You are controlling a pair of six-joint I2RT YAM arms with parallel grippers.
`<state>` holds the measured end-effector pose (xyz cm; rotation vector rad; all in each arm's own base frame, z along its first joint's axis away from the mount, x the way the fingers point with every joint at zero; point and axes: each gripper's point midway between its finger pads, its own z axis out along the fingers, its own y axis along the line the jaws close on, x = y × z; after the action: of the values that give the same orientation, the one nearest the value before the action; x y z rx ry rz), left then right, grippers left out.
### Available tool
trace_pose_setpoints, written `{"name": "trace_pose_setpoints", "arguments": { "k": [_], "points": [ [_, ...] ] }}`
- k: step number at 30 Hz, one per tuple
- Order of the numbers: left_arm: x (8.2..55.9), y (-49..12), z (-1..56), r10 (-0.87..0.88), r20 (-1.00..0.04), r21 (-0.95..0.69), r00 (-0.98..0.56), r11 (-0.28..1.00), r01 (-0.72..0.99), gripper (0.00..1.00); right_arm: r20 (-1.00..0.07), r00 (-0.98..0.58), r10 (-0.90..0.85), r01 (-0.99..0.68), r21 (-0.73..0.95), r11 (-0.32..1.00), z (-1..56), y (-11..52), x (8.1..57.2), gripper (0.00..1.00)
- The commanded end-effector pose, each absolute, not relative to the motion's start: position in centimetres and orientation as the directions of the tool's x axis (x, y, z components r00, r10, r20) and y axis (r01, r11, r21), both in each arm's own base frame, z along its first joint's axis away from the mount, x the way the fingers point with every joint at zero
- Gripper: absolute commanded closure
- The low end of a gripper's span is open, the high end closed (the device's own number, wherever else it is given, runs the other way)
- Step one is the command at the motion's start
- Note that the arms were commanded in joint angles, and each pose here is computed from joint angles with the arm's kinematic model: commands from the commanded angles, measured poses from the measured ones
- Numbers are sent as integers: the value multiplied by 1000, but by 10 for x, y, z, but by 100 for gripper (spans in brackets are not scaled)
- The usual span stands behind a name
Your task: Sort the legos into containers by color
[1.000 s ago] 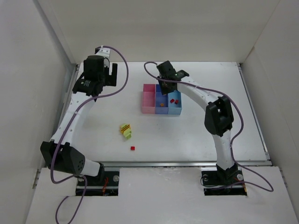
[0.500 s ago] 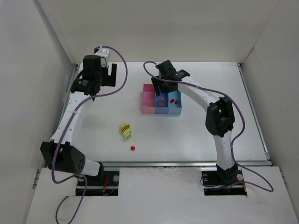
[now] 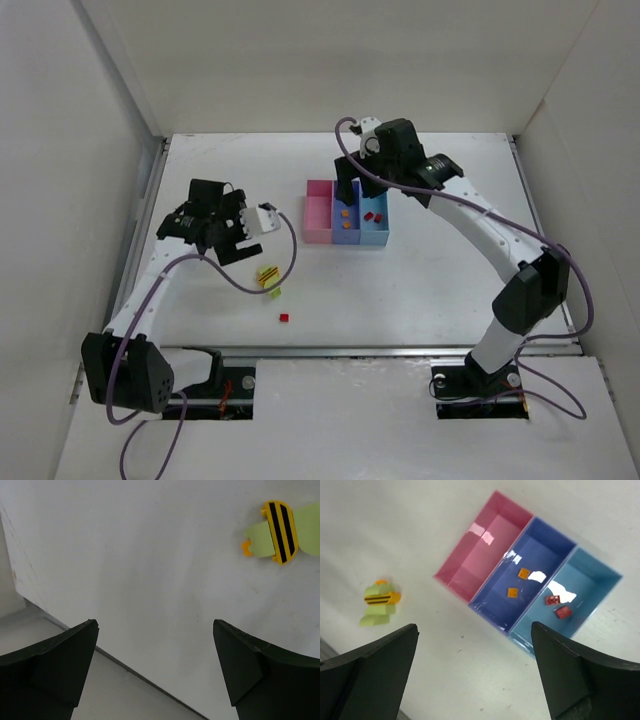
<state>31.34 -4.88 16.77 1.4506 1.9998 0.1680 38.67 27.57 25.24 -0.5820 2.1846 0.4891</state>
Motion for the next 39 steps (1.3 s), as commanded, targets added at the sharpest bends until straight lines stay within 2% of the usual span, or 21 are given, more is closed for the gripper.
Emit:
{"name": "trace_pose_setpoints", "arguments": {
  "k": [1, 3, 5, 6, 10, 17, 26, 29, 39],
  "points": [
    [315, -68, 168, 917, -263, 565, 300, -105, 818, 0, -778, -562, -281, -652, 207, 729, 236, 291, 370, 0],
    [311, -80, 155, 881, -293, 500, 372, -190, 845, 0, -772, -561, -299, -662, 201, 722, 230, 292, 364, 0],
    [308, -87, 145, 863, -326, 449, 385, -217, 867, 0, -769, -556, -315, -669, 190, 718, 227, 292, 360, 0],
    [302, -88, 136, 835, -310, 424, 455, -306, 852, 0, -768, -554, -321, -670, 184, 719, 226, 293, 356, 0],
    [296, -93, 121, 722, -237, 437, 650, -518, 735, 0, -771, -546, -328, -677, 175, 715, 222, 288, 349, 0],
    [267, -102, 102, 562, -246, 344, 790, -711, 613, 0, -769, -548, -329, -681, 182, 709, 213, 288, 346, 0],
    [253, -120, 80, 565, -304, 265, 767, -723, 638, 8, -765, -541, -350, -701, 180, 690, 206, 292, 348, 0],
    [254, -119, 77, 571, -292, 250, 767, -728, 638, 16, -759, -547, -354, -699, 182, 691, 202, 293, 348, 0],
    [260, -128, 60, 581, -299, 224, 757, -728, 648, 32, -754, -546, -364, -699, 171, 695, 197, 292, 351, 0]
  ]
}}
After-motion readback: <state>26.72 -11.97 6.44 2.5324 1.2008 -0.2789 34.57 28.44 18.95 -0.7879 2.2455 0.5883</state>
